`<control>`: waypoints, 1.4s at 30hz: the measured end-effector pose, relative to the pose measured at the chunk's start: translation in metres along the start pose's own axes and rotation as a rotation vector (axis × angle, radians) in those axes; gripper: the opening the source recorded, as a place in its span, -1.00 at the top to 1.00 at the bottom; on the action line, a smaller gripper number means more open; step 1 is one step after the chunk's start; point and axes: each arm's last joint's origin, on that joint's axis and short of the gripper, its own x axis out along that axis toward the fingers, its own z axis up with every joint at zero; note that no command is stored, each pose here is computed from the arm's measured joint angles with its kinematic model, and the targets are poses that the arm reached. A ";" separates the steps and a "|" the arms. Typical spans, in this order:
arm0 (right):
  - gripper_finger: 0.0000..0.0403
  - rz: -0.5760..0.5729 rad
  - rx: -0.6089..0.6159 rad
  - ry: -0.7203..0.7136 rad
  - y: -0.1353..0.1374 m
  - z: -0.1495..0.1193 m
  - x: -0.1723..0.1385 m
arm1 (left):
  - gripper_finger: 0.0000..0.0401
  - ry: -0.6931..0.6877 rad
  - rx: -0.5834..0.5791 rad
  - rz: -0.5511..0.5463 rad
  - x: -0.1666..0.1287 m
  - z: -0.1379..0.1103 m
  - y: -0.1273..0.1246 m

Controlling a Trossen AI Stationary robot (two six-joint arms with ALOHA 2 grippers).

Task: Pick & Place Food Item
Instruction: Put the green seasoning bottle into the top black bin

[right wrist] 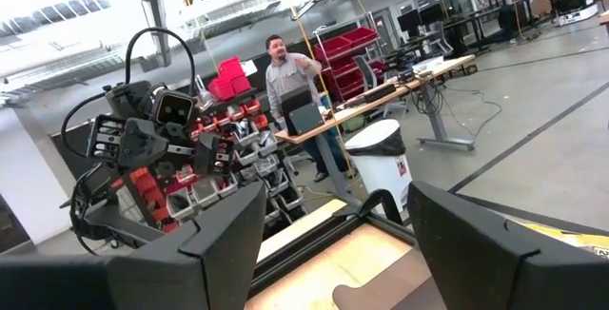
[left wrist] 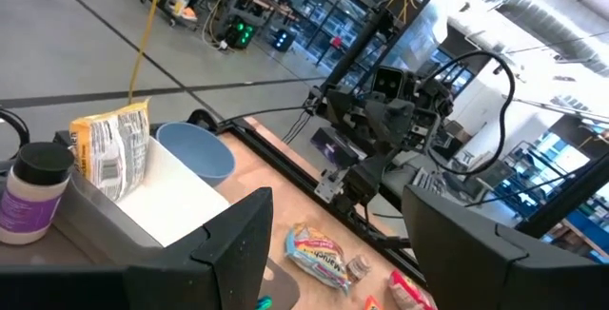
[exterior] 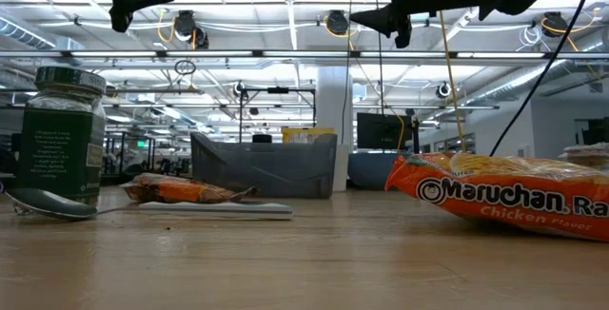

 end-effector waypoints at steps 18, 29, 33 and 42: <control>-0.26 0.001 0.008 -0.001 0.000 0.000 0.000 | -0.20 -0.017 0.032 -0.157 0.003 0.008 -0.007; -0.26 0.013 0.055 0.052 0.000 -0.004 0.000 | -0.20 0.216 0.011 -0.138 -0.010 0.011 -0.020; -0.26 0.013 0.055 0.053 0.000 -0.005 0.000 | -0.20 0.382 0.013 -0.019 -0.025 0.014 -0.031; -0.26 -0.006 0.042 0.097 -0.002 -0.009 0.000 | -0.20 0.586 -0.079 0.091 -0.044 0.010 -0.042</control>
